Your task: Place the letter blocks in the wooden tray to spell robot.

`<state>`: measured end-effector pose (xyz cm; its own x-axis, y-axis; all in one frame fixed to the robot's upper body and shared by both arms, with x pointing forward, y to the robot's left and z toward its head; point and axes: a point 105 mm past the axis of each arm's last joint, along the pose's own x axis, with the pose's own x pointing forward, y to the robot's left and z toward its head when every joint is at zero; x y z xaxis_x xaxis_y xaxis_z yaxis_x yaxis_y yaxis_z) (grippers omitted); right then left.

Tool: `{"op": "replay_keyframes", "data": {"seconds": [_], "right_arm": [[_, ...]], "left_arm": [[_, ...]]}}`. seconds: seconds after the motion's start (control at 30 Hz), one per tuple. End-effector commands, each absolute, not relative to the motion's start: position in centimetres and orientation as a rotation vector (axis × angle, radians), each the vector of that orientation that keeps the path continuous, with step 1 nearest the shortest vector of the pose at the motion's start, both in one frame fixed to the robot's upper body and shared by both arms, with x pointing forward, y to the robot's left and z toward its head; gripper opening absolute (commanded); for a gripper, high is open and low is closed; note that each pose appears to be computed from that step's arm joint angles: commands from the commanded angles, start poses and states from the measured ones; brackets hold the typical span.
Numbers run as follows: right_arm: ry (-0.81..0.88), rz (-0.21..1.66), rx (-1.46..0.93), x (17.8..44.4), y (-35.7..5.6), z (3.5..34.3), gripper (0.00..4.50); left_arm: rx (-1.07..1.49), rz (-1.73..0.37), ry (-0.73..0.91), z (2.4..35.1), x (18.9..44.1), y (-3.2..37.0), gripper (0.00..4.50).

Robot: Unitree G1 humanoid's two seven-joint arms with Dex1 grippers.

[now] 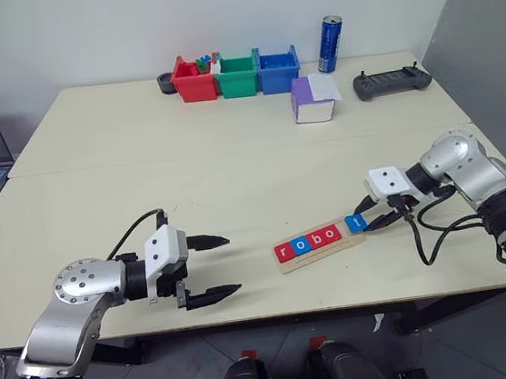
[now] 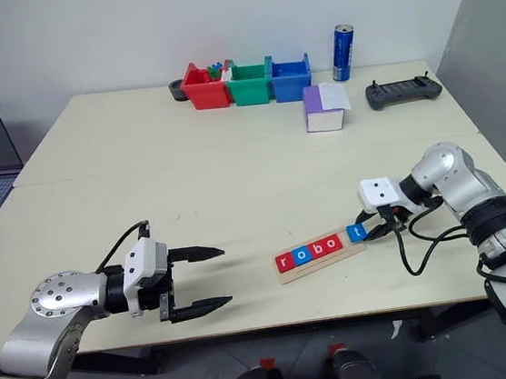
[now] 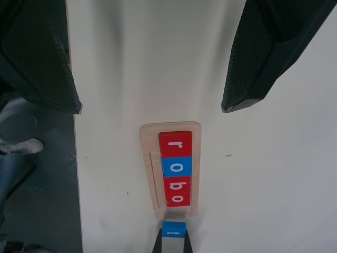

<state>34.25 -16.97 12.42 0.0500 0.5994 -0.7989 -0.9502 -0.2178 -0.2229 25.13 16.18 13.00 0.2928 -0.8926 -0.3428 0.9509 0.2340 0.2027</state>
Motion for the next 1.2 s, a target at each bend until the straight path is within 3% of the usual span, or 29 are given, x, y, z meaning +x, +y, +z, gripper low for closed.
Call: {"op": "replay_keyframes", "data": {"seconds": [0.03,0.53,1.2], "right_arm": [[0.488,1.585,-0.991,33.8,-17.0,13.5,1.46],[0.492,1.59,-0.994,34.0,-16.8,13.6,1.46],[0.492,1.603,-0.994,34.0,-16.5,13.9,1.46]], "left_arm": [[0.424,-1.261,0.113,14.0,25.0,16.3,4.5],[0.323,-1.157,-0.082,15.6,26.1,16.1,4.5],[0.317,-1.171,-0.053,14.3,25.1,16.1,4.5]]}}
